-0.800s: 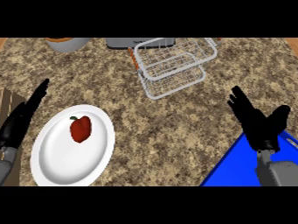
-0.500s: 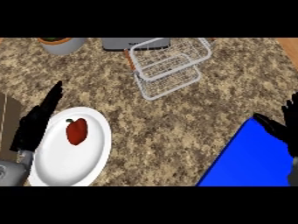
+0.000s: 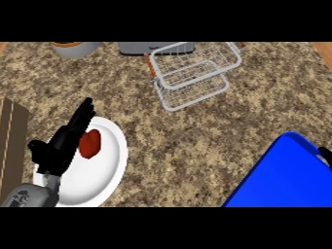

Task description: Pick the cupcake from the tray and place it in the tiered basket

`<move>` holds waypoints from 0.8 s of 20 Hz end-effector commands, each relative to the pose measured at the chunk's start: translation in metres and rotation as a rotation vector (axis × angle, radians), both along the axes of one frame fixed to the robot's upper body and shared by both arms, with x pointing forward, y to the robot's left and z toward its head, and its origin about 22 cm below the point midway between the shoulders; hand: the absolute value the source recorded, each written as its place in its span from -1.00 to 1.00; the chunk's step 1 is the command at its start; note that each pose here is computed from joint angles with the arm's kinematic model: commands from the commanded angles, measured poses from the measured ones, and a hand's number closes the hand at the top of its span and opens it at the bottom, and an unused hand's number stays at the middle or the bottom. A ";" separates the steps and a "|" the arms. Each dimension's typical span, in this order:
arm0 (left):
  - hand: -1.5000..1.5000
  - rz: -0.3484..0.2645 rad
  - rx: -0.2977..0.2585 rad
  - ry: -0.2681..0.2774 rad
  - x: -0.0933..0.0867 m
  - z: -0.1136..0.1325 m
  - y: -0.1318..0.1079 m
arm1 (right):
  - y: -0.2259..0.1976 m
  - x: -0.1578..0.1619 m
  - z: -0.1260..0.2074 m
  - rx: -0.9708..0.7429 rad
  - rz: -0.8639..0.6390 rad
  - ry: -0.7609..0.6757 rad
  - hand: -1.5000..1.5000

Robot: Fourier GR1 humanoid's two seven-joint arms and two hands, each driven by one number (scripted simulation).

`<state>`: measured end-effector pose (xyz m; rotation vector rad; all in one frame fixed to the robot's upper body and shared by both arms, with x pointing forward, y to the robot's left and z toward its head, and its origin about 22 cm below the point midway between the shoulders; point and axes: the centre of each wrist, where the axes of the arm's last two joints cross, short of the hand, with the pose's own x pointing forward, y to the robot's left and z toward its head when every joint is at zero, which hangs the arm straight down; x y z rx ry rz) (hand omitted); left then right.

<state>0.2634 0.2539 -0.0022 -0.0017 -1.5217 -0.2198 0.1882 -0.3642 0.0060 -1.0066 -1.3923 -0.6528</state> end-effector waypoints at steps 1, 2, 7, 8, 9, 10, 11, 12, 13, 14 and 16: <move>0.00 -0.014 -0.040 -0.009 -0.016 -0.017 0.002 | 0.003 -0.041 0.025 -0.123 -0.052 0.078 -1.00; 0.00 -0.005 -0.025 -0.002 -0.004 -0.007 0.001 | -0.007 -0.047 0.036 -0.166 -0.037 0.139 -1.00; 0.00 -0.013 -0.032 -0.017 -0.002 -0.007 -0.011 | -0.032 -0.097 0.026 -0.184 -0.014 0.605 -1.00; 0.00 -0.008 -0.020 -0.009 -0.010 -0.015 -0.002 | -0.031 -0.105 0.025 -0.167 0.004 0.690 -1.00; 0.00 -0.027 -0.021 -0.033 -0.007 -0.008 -0.005 | -0.031 -0.119 0.020 -0.142 0.042 0.812 -1.00; 0.00 -0.043 -0.027 -0.037 -0.004 -0.006 -0.011 | -0.036 -0.119 0.028 -0.152 0.037 0.877 -1.00; 0.00 -0.046 -0.019 -0.033 -0.001 -0.005 -0.007 | -0.040 -0.122 0.033 -0.154 0.049 0.964 -1.00; 0.00 -0.064 -0.032 -0.046 -0.002 -0.002 -0.016 | -0.034 -0.125 0.038 -0.139 0.080 1.021 -1.00; 0.00 -0.047 -0.021 -0.036 -0.004 -0.007 -0.011 | -0.034 -0.126 0.047 -0.140 0.092 1.081 -1.00; 0.00 -0.063 -0.018 -0.050 -0.001 0.000 -0.008 | -0.026 -0.125 0.051 -0.120 0.115 1.141 -1.00; 0.00 -0.068 -0.013 -0.018 -0.008 -0.012 -0.015 | -0.009 -0.120 0.069 -0.089 0.151 1.204 -1.00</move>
